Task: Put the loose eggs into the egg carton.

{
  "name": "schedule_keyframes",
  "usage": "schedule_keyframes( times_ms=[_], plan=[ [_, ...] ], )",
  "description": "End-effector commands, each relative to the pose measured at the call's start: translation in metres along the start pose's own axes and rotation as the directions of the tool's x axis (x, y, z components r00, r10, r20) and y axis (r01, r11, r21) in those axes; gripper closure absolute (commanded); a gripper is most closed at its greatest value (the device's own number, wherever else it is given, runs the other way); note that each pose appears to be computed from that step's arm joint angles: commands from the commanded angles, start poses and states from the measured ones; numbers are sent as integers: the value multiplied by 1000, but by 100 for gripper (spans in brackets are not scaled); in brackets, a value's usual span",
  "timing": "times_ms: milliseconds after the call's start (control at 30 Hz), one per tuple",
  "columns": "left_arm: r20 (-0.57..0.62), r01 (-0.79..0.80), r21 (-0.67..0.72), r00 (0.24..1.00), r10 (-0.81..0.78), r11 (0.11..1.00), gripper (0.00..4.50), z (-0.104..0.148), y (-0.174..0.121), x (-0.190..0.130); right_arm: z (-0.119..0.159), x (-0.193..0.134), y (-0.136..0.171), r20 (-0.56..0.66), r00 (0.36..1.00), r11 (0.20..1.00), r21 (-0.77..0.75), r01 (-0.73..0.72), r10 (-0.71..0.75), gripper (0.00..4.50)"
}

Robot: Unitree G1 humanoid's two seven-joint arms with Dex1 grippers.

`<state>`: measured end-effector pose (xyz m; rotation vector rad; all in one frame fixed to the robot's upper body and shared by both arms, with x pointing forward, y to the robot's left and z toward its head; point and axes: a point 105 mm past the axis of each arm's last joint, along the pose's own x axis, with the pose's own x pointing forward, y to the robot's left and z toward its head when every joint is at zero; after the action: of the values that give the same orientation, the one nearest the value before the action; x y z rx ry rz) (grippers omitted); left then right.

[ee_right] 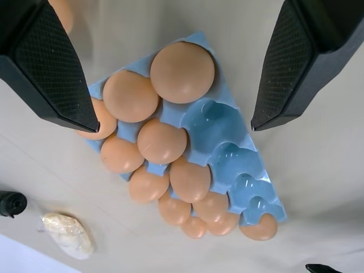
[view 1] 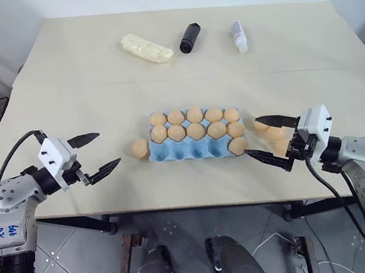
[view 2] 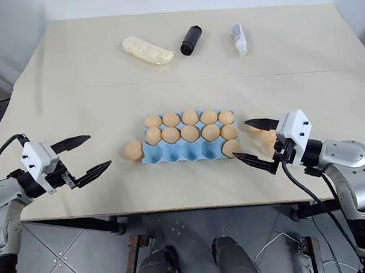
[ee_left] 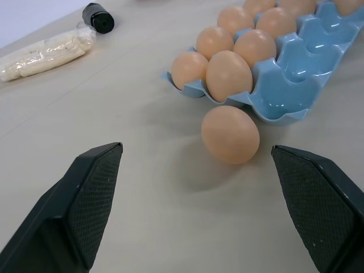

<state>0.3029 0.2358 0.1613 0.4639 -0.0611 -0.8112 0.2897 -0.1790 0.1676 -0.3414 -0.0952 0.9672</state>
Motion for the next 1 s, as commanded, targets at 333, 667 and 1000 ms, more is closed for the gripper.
schedule_keyframes(
  times_ms=[333,667,1000],
  plan=[
    [65,80,-15,995,-79,997,4,13,-13,24,9,-23,-13,58,973,974,-33,224,-222,0],
    [162,386,75,905,-393,919,4,25,-78,75,-36,-107,16,-136,841,848,12,530,-524,0],
    [213,432,91,872,-441,897,4,31,-81,83,-62,-90,12,-170,871,874,84,478,-460,0]
  ],
)
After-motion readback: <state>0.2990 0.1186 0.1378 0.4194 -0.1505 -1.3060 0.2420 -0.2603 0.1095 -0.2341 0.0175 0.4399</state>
